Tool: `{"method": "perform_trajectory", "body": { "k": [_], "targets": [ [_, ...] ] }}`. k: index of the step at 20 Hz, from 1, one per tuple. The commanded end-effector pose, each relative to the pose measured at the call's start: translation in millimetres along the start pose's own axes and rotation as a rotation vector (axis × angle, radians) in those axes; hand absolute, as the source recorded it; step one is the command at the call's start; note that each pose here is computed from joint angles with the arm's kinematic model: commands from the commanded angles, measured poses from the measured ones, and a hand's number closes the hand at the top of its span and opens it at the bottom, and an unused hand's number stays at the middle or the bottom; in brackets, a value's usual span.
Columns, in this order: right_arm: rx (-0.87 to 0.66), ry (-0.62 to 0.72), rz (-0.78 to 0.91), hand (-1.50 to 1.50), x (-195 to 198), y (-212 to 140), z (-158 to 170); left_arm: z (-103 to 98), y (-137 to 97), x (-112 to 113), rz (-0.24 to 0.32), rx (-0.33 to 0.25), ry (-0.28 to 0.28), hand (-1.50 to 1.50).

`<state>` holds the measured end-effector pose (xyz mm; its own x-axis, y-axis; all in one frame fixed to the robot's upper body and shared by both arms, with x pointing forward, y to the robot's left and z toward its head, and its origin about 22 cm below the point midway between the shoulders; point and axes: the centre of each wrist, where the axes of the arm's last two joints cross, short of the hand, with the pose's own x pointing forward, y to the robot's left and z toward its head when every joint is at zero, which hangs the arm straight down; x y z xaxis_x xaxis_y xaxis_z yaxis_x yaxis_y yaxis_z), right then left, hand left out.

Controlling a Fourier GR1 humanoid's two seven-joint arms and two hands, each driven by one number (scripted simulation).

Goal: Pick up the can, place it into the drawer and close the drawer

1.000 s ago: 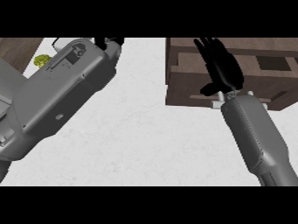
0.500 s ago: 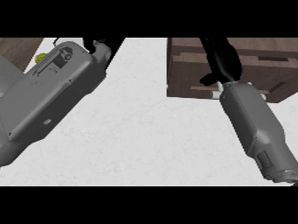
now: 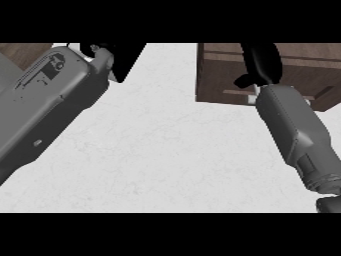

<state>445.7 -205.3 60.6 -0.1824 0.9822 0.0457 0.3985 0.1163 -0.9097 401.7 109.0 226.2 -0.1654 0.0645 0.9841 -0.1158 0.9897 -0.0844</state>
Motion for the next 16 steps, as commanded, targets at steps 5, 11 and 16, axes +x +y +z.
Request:
{"method": "perform_trajectory", "body": {
  "k": [5,11,16],
  "targets": [
    [-0.037,0.049,0.028,-1.50,0.2,-31.9,-36.5,5.4,18.2,1.5,-0.016,-0.008,-0.004,-1.50],
    [-0.031,0.072,0.039,-1.50,-7.9,-51.6,-51.6,10.2,9.3,14.8,-0.005,-0.028,-0.020,-1.50],
    [0.025,0.006,-0.202,-1.50,12.5,-45.8,-53.5,17.9,4.5,6.6,-0.001,-0.059,0.012,-1.50]
  ]
}}
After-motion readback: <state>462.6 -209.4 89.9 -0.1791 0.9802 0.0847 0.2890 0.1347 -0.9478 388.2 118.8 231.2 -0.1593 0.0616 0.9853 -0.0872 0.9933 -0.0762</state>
